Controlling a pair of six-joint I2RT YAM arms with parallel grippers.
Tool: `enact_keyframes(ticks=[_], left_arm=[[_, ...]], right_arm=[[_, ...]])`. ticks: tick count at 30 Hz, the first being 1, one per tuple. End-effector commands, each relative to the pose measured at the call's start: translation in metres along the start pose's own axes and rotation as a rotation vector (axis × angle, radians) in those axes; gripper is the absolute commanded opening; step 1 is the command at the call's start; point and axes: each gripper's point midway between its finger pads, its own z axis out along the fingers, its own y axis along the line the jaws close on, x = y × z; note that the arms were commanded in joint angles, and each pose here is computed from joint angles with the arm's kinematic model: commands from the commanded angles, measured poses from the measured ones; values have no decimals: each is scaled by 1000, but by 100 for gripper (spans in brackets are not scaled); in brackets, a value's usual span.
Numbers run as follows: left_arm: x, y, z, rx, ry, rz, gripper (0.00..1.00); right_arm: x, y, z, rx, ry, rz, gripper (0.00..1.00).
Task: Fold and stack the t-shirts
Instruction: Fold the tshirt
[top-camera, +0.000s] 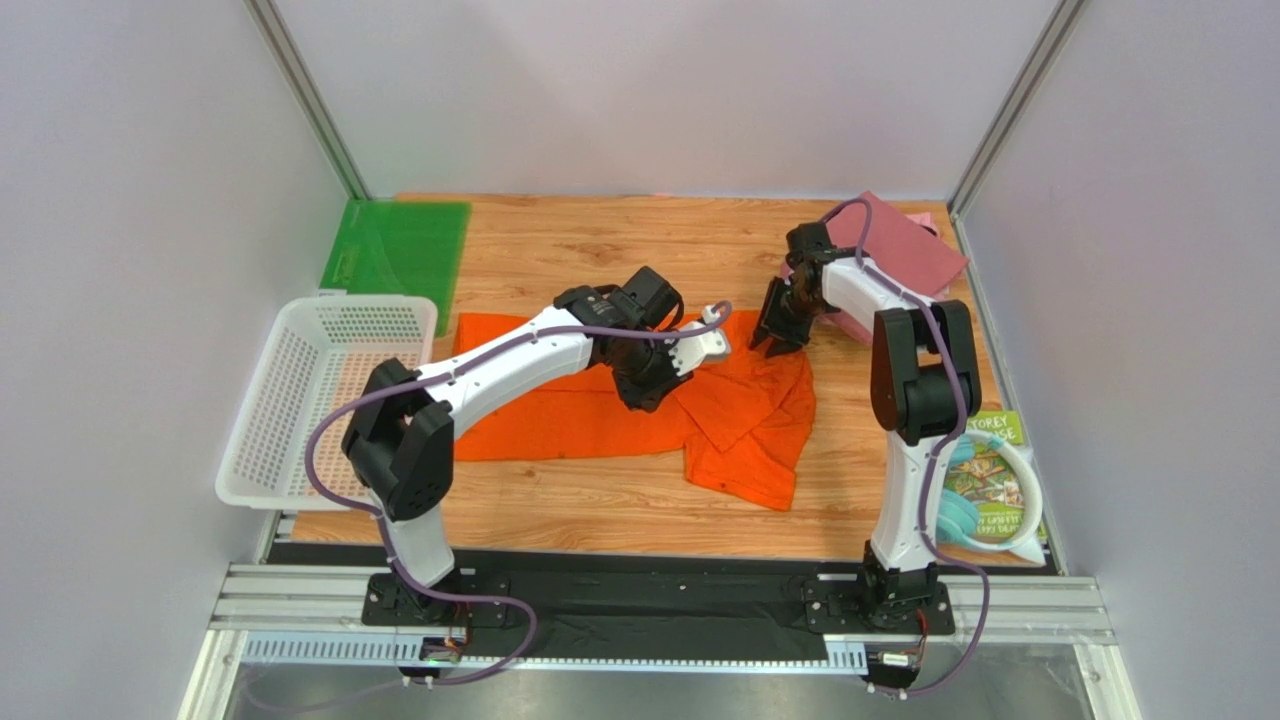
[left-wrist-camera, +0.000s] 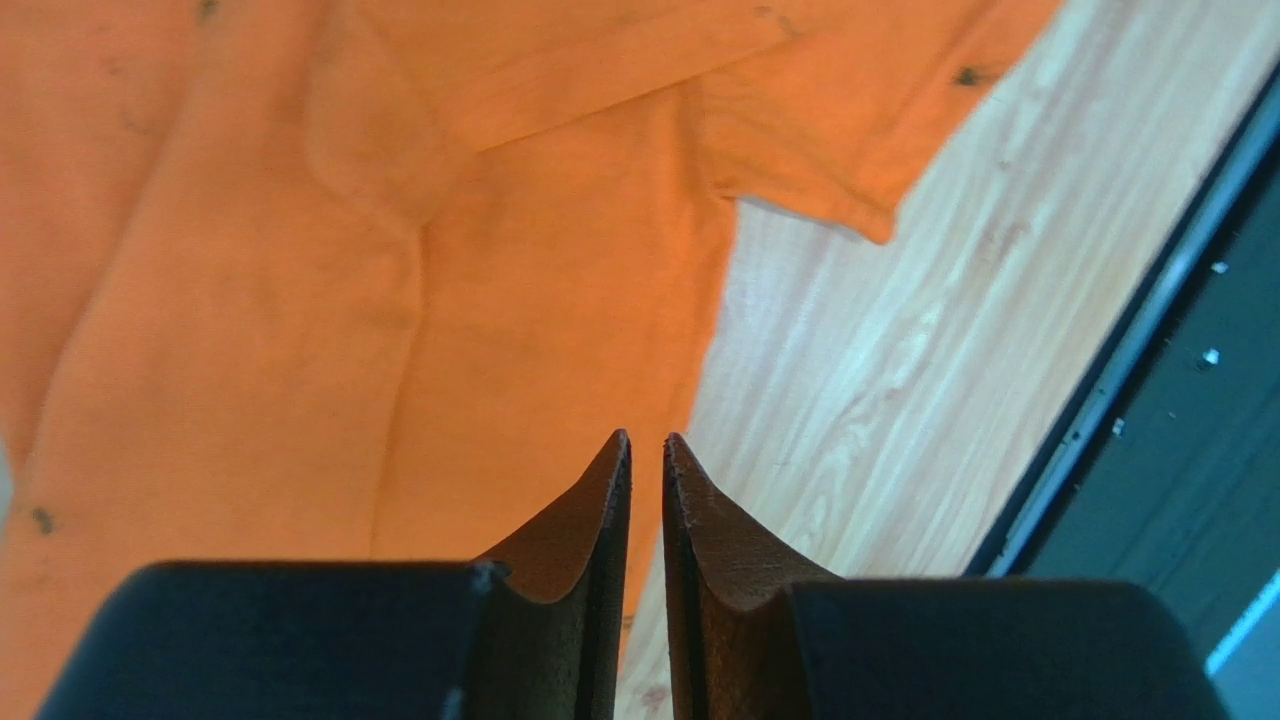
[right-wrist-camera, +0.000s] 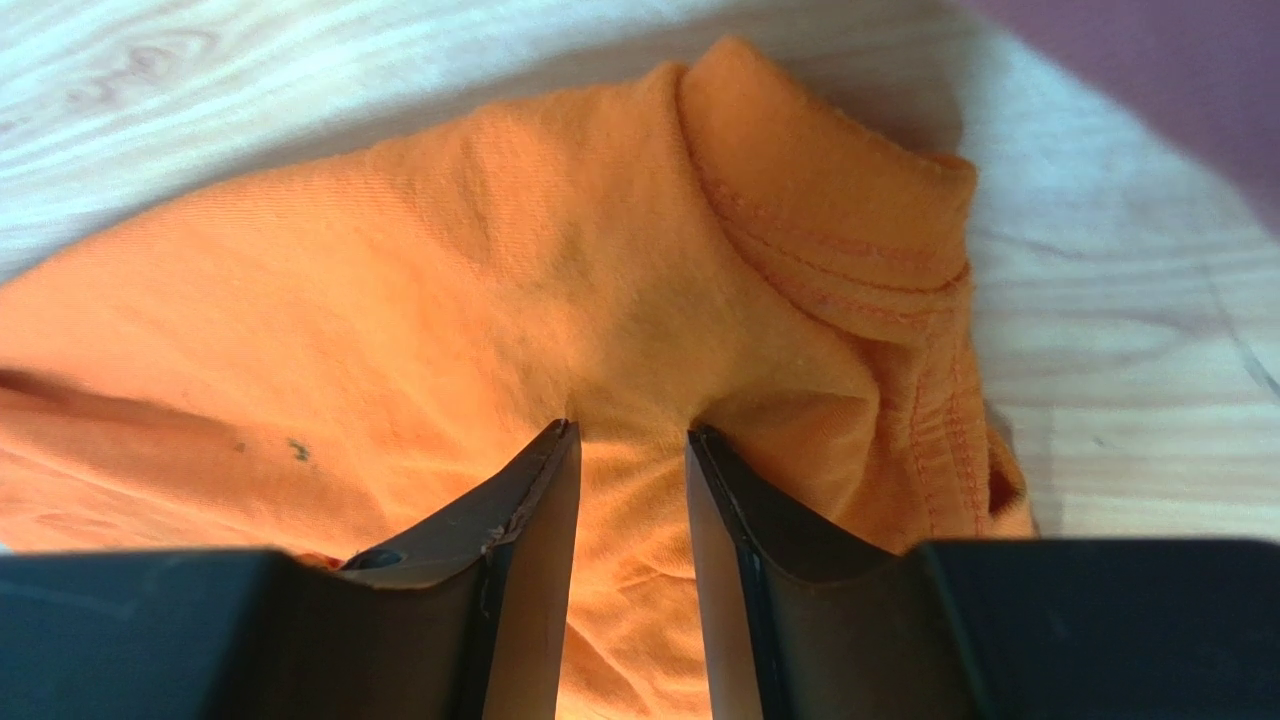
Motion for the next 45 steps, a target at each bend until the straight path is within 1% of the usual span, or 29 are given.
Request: enact_keyframes(ticks=[1,3,4,6,7,9,10,11,14,15,16,17,18,19,20,21,22,23,25,26,27,29,30,33,39,45], left_arm=[[-23,44,4,-114,-66,-59,20],[-31,54,3,-114,-78,-85,19],[-29,58,12,-115,-60,-91,19],[-35,65,17,-134,-65,-109,19],[-30,71,25,-144,-41,-122,19],[-29,74,25,-121,-55,-167,19],[-29,75,18,-75,-83,-207,18],[-27,77,12,-58,-101,-246,18],[-16,88,-20,-46,-137,-317,18],[-7,88,-26,-53,-127,-325,18],[0,92,-49,-96,-144,-309,19],[8,93,-60,-126,-143,-304,20],[24,90,-64,-142,-120,-310,21],[32,92,-90,-200,-147,-294,24],[47,88,-94,-207,-129,-302,26],[52,86,-113,-253,-144,-292,27],[69,87,-121,-267,-119,-298,28],[84,84,-121,-269,-92,-309,29],[109,82,-132,-308,-55,-304,30],[127,76,-124,-299,-12,-307,30],[137,75,-129,-335,11,-291,30],[157,66,-122,-332,57,-285,30],[161,63,-124,-336,64,-285,30],[173,50,-118,-297,94,-310,31],[197,36,-99,-222,188,-356,31],[219,34,-83,-205,271,-396,31]], right_arm=[[-4,-2,-24,17,-57,-34,38],[-9,2,-30,8,-75,-36,39],[-9,3,-31,4,-71,-33,39],[-9,7,-34,-5,-70,-32,38],[-11,9,-41,-15,-84,-34,38],[-12,11,-51,-14,-110,-43,38],[-12,11,-57,-12,-122,-47,38],[-13,15,-74,-27,-154,-55,38],[-1,19,-100,-65,-194,-63,39],[5,20,-104,-71,-195,-74,39],[19,18,-111,-79,-191,-80,39],[28,15,-112,-83,-177,-76,40],[37,16,-114,-92,-172,-75,40],[45,18,-126,-111,-193,-77,40],[64,8,-119,-98,-156,-71,40],[75,8,-120,-103,-148,-63,40],[83,7,-130,-123,-168,-58,40],[101,-2,-123,-117,-134,-42,40],[120,-3,-129,-145,-134,-15,40],[128,-5,-128,-151,-126,-8,40],[148,-12,-122,-148,-93,9,40],[165,-17,-118,-148,-68,23,40],[181,-23,-111,-136,-35,25,40],[202,-30,-110,-143,-28,41,40],[225,-41,-111,-119,-6,55,40],[243,-55,-106,-89,22,80,41]])
